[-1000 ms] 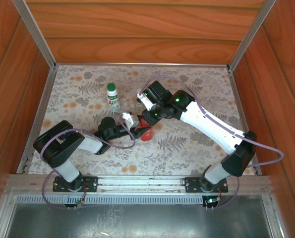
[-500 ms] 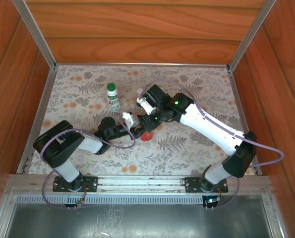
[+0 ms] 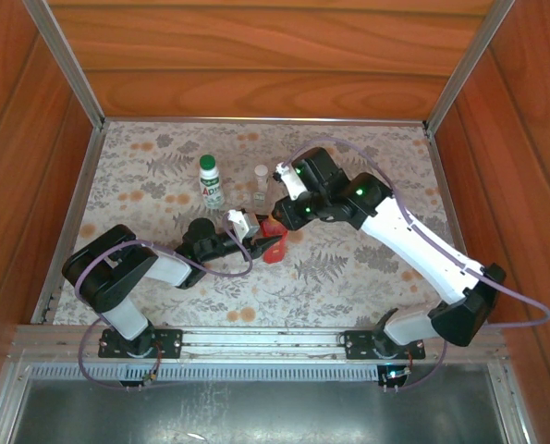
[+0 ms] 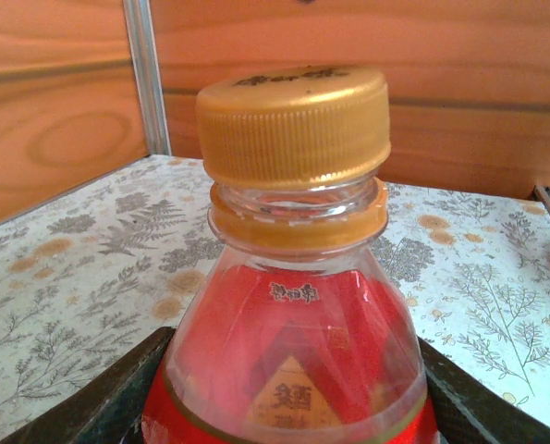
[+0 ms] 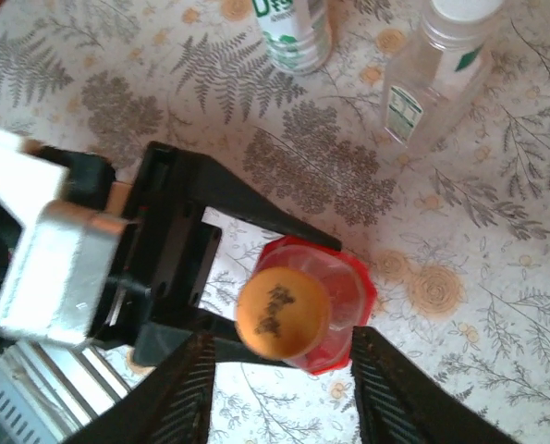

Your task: Screw on the bottle caps

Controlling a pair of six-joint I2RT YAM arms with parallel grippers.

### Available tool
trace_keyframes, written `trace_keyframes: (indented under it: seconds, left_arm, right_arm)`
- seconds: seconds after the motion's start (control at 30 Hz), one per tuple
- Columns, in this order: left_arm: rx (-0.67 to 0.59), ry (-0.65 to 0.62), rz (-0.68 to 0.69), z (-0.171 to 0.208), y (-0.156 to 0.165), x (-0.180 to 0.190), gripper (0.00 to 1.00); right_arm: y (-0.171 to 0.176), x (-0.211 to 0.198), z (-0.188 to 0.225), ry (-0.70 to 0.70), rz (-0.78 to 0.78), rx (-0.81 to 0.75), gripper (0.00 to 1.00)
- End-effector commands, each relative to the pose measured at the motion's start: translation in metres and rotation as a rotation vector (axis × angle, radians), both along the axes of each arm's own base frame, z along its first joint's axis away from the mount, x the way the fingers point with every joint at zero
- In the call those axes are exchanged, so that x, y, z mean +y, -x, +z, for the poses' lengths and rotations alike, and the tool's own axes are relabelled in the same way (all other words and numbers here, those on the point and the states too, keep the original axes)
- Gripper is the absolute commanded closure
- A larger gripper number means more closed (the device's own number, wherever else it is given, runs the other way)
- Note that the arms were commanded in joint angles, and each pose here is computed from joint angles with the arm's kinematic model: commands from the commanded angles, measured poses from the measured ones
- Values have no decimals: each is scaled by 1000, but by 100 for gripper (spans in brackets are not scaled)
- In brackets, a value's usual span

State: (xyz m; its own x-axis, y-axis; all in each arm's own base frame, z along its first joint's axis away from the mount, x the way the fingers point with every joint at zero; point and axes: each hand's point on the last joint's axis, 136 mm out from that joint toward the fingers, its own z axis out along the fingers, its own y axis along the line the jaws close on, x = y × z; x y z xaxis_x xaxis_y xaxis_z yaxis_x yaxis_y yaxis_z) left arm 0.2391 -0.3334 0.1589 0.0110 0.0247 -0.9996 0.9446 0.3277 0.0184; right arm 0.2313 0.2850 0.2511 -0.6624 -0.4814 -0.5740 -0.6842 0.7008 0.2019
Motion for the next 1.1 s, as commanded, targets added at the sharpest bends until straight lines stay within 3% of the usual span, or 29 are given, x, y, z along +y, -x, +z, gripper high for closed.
trace_keyframes:
  seconds: [0.0, 0.43, 0.77, 1.07]
  left_arm:
    - [37, -44, 11, -16, -2, 4, 42]
    - [31, -42, 15, -15, -2, 5, 42]
    - [33, -40, 9, -14, -2, 5, 42]
    - [36, -44, 7, -16, -1, 6, 42]
  right_arm:
    - [0, 5, -5, -16, 0, 43, 63]
    - [6, -12, -35, 46, -38, 96, 76]
    - [9, -10, -47, 65, -26, 135, 73]
    - [0, -4, -22, 19, -39, 84, 68]
